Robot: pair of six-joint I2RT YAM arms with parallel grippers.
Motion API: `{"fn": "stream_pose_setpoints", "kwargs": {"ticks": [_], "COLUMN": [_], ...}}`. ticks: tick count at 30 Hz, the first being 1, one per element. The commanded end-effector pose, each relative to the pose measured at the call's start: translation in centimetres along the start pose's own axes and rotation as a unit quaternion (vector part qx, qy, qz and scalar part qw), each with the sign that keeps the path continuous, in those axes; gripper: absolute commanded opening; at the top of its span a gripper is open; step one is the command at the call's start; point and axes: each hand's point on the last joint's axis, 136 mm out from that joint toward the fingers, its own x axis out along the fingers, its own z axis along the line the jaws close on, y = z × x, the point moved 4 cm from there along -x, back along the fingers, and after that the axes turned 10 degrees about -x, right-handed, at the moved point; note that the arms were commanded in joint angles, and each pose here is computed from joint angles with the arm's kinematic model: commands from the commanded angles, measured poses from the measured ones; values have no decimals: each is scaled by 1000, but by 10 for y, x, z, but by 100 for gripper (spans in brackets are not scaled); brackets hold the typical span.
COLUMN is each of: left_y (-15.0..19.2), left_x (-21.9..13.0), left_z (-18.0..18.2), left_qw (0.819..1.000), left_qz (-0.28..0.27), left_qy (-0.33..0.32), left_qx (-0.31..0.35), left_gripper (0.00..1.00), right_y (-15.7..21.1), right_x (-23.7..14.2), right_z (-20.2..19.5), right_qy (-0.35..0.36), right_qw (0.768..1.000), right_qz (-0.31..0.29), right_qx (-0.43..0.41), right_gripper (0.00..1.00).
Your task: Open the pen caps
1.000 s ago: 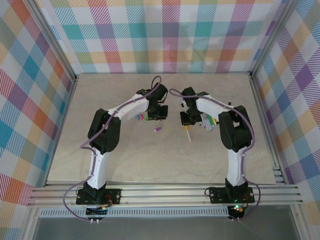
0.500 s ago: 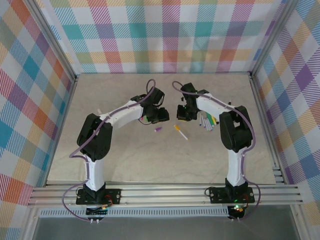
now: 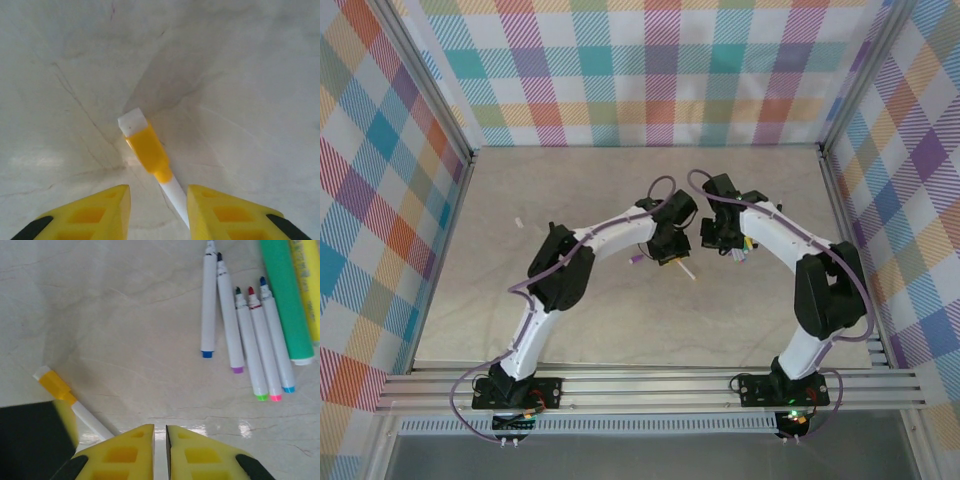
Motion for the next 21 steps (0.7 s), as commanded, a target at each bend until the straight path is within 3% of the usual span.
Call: {"fn": "stream_pose_setpoints", "kwargs": {"ticks": [1, 15, 21], "left_y": [5, -4, -3], "left_x": [-3, 9, 12], "left_z": [10, 11, 11], "left_qw": [998, 995, 995], "left_qz": [-10, -23, -17], "left_qy": [-53, -91, -93], "left_qx": [-38, -44, -40], "left_gripper": [36, 37, 30], "right_y": [11, 22, 23], "right_x": [3, 14, 18], "right_z": [-12, -18, -15], "right_qy": [12, -10, -23], "right_qw": [1000, 1000, 1000], "right_qz": [6, 6, 10], "right_qx": [3, 8, 6], "right_gripper": [17, 16, 14]}}
